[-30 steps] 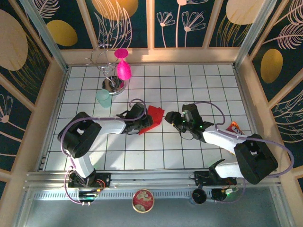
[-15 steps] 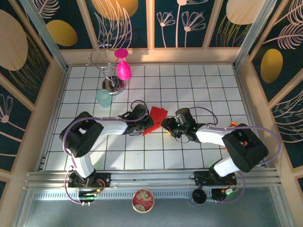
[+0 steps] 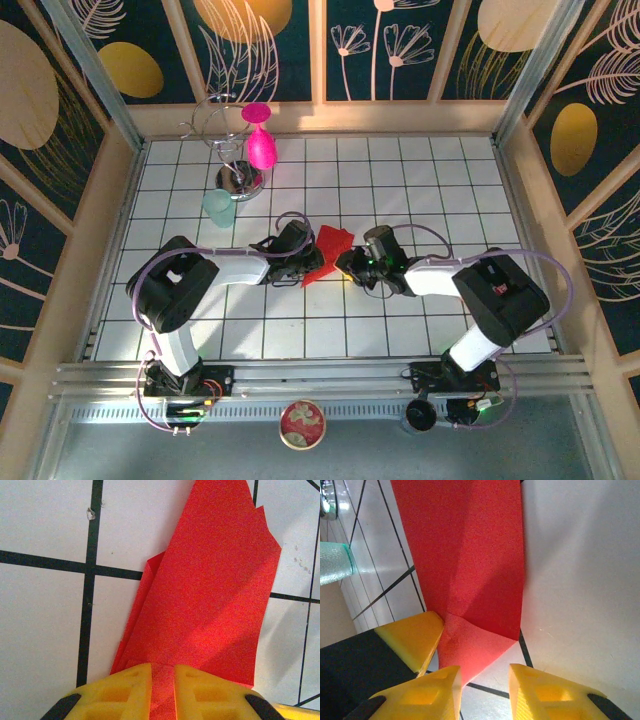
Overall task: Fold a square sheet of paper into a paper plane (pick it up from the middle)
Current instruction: Fold the wing for the fifth time at the center of the table.
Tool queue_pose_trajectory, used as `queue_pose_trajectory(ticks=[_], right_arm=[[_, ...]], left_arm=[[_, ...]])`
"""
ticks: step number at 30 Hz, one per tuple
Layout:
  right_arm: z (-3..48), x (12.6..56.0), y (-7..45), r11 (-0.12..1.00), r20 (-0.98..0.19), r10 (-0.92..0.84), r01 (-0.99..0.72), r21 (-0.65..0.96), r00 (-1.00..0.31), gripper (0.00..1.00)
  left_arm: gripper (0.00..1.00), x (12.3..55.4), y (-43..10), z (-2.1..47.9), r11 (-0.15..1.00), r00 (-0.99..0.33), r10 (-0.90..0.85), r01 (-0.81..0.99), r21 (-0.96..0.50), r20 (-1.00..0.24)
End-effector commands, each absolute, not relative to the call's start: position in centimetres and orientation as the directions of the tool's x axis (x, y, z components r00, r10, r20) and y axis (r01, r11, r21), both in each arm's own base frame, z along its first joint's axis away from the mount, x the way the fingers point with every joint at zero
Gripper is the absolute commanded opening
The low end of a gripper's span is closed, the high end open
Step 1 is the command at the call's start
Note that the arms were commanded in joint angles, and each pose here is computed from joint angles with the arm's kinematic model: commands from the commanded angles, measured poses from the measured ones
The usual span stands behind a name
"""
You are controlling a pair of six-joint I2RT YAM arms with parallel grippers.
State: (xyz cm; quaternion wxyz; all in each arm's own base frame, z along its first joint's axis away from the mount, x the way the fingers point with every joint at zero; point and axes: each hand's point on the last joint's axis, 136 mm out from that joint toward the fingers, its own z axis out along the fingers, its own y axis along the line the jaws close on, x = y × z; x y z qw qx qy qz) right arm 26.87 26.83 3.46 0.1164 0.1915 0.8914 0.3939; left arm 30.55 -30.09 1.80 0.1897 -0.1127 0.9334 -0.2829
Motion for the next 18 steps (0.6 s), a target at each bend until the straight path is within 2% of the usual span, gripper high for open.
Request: queue_pose_trajectory(ticks=[1,18], right_arm=[[3.8,27.3,27.8,0.609,-0.069,0.414,0.220,0.762,-0.908,0.31],[5.1,28.2,28.8,0.532,-0.093,0.414,0.157,0.832,-0.906,0.28]], left_arm=[[0.19,29.5,-29.6,0.4,0.834,-0.917,-0.308,-0.131,-0.536,-0.255],[0.19,29.6,-29.6,0.9,0.831,-0.914,-0.311,-0.128,-0.541,-0.262]])
